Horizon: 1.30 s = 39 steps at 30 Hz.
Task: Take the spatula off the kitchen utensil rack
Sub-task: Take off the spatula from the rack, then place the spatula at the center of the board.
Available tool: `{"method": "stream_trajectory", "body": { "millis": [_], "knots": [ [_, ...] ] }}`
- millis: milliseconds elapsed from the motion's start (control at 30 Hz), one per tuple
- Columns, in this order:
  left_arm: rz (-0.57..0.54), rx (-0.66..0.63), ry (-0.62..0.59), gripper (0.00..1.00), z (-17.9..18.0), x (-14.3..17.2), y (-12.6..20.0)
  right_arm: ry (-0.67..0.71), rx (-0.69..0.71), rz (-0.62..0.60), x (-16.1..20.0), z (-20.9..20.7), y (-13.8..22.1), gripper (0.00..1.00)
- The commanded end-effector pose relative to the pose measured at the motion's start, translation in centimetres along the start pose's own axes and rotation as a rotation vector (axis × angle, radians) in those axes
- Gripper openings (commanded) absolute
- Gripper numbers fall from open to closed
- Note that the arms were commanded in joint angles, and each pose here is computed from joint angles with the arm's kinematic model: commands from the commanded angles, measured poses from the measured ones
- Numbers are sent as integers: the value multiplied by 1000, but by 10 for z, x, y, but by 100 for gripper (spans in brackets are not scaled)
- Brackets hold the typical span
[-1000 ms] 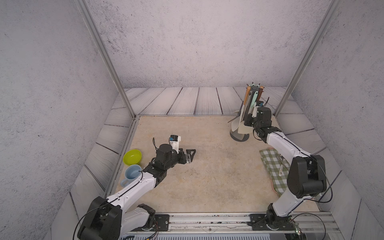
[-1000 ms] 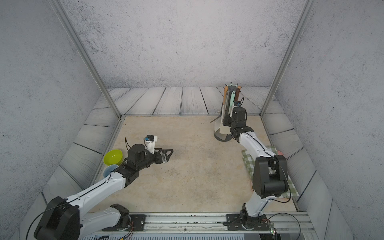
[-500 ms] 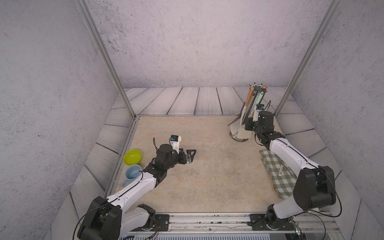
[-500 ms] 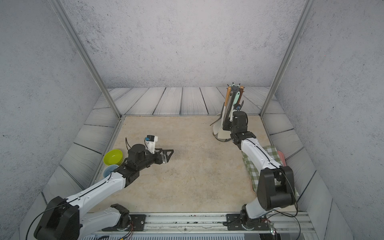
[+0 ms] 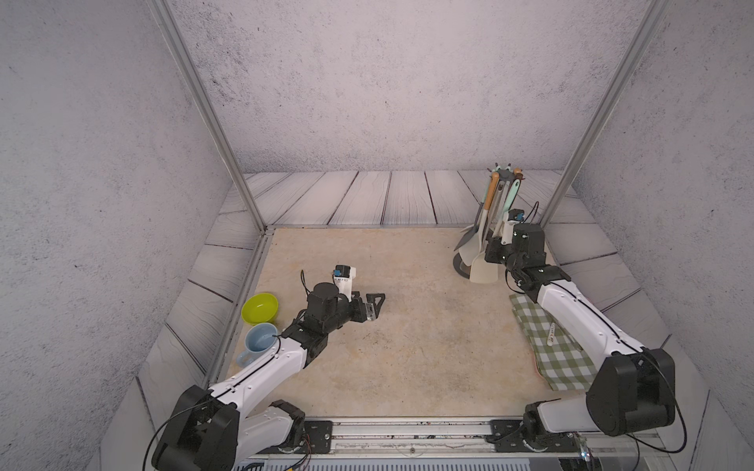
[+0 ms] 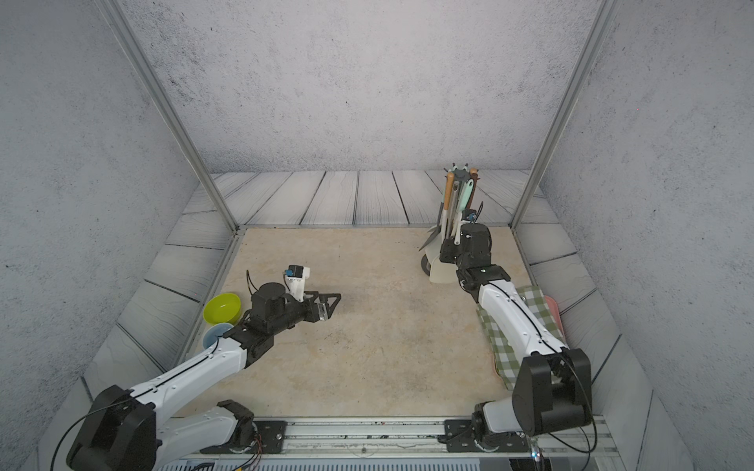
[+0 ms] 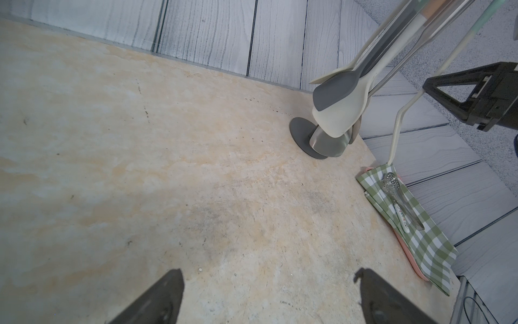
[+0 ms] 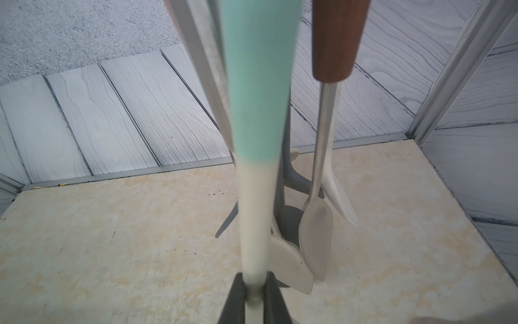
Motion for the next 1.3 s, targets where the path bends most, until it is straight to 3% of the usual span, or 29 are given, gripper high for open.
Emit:
{"method": "stream_trajectory", "body": {
  "millis": [0, 167, 900, 1267],
  "knots": [
    [-34, 15, -30, 100, -7, -12, 3, -38, 10, -93, -19, 0, 24, 0],
    [-37, 18, -30, 99, -7, -13, 3, -61, 44, -81, -16, -6, 34, 0],
    [-45, 21, -39, 100, -10, -15, 7, -151, -95, -92, -24, 9, 86, 0],
    [-74, 6, -55, 99, -13, -23, 20, 2, -266, -13, 3, 26, 91, 0]
  ]
}}
Point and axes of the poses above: each gripper's point midway between its finger pads, its own y axis back along the fingers, its own z axis along the line the jaws close on, x = y × z, the point moved 6 cm from there along y, back along the fingers, and after that the axes turned 14 degrees about -y, right-handed, at the moved point
